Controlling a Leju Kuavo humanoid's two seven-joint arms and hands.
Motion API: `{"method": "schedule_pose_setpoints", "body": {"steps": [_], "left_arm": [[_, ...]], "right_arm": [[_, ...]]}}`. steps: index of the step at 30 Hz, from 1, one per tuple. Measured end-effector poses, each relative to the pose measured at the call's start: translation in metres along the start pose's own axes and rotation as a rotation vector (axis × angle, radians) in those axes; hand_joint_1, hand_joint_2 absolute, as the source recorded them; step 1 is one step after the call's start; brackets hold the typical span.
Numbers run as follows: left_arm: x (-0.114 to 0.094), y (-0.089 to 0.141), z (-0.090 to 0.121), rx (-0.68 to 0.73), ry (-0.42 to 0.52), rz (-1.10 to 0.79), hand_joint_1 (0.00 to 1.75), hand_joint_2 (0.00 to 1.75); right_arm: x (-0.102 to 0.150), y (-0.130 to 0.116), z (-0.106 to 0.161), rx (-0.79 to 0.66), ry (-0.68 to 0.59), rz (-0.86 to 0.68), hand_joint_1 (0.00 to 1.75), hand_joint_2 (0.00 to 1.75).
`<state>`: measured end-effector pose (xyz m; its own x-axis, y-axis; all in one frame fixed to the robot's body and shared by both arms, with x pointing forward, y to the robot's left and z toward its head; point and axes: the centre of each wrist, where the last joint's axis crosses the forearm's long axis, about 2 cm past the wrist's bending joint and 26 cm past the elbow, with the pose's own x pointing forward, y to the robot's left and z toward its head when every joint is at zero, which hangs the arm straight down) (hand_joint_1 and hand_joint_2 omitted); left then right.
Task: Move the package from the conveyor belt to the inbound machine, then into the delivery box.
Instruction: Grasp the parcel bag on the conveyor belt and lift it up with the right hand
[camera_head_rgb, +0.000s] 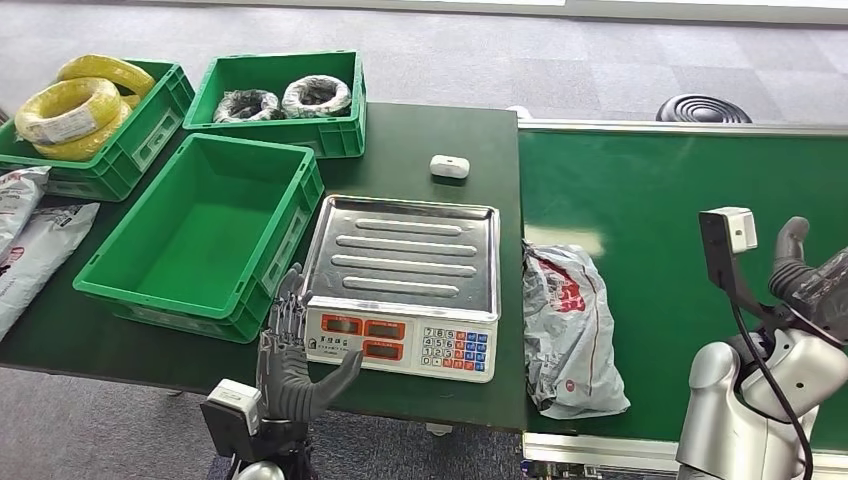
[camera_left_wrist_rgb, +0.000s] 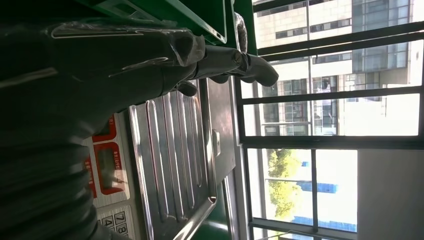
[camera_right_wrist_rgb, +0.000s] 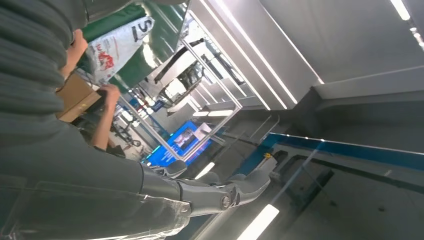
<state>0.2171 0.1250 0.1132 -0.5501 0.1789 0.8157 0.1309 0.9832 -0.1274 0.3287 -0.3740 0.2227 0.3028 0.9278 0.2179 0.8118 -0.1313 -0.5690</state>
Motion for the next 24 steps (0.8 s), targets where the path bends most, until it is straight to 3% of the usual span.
{"method": "schedule_pose_setpoints", "body": {"steps": [6, 10, 15, 24], "left_arm": [[0.001, 0.001, -0.002, 0.004, 0.006, -0.003, 0.00, 1.75], [0.002, 0.002, -0.004, -0.006, -0.005, -0.009, 0.00, 1.75], [0.001, 0.005, -0.005, -0.016, -0.008, -0.010, 0.00, 1.75], [0.000, 0.007, -0.006, -0.018, -0.008, -0.014, 0.00, 1.75]], "right_arm": [[-0.006, 0.033, 0.000, 0.156, 0.240, -0.001, 0.00, 1.75], [-0.008, 0.086, 0.015, 0.550, 0.268, -0.009, 0.00, 1.75], [-0.014, 0.114, 0.042, 0.892, 0.265, -0.037, 0.00, 1.75], [-0.010, 0.124, 0.052, 1.040, 0.277, -0.013, 0.00, 1.75]]}}
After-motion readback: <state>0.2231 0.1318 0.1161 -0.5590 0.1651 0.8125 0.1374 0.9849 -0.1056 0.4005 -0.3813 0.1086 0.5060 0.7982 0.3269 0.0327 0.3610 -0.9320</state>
